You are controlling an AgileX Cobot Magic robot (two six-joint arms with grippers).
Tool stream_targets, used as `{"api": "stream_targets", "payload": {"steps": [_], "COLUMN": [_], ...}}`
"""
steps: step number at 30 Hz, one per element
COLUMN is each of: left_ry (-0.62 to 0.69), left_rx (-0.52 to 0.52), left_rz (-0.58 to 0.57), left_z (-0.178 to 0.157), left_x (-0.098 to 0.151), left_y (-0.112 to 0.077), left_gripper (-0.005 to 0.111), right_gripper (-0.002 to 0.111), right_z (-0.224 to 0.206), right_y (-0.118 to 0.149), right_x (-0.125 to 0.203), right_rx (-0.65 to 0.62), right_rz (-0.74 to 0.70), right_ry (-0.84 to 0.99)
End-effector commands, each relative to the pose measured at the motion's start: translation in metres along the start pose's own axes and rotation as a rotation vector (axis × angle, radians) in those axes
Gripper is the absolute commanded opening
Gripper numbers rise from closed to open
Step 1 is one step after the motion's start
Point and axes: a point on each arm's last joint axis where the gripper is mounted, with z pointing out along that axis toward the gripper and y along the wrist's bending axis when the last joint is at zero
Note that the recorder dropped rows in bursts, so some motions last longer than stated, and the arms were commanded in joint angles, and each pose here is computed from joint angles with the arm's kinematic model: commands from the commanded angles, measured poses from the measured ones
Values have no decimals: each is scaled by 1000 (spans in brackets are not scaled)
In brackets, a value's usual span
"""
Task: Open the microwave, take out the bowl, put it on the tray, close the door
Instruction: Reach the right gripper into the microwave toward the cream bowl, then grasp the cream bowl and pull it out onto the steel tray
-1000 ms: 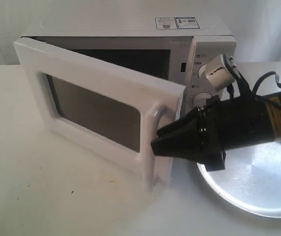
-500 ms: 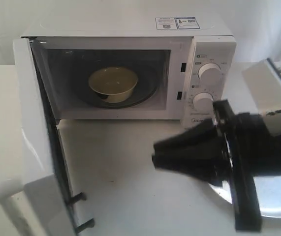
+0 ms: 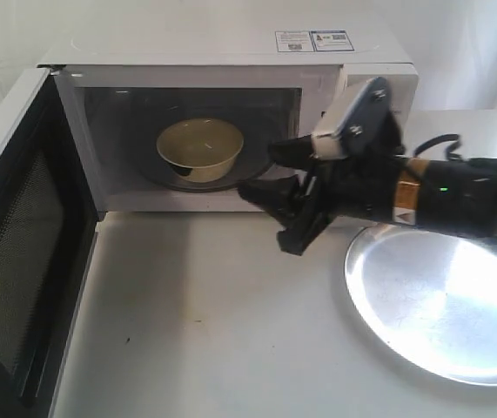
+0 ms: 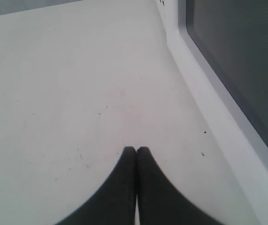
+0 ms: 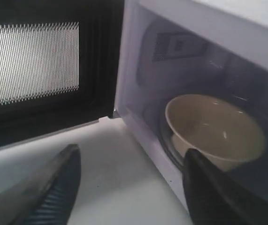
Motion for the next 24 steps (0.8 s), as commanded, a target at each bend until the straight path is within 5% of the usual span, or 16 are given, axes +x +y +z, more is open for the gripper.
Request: {"api": "stream_targets", "payload": {"steps": [1, 16, 22, 24], "left_ry": [-3, -3, -3, -3], "left_rx": [6, 6, 6, 6], "left_rz": [-7, -7, -7, -7], "left_z": [0, 0, 0, 0], "left_x": [-1, -1, -1, -1], "left_y": [0, 0, 0, 0], "left_gripper": [0, 0, 0, 0], "right_gripper": [60, 56, 4, 0], "right_z": [55, 168, 182, 184], "right_y": [-9, -54, -41, -35], "right_x": [15, 19, 33, 26], "right_rx": [-47, 188, 175, 157], "right_rz": [-147, -220, -344, -356], "right_ry": [14, 305, 431, 405]}}
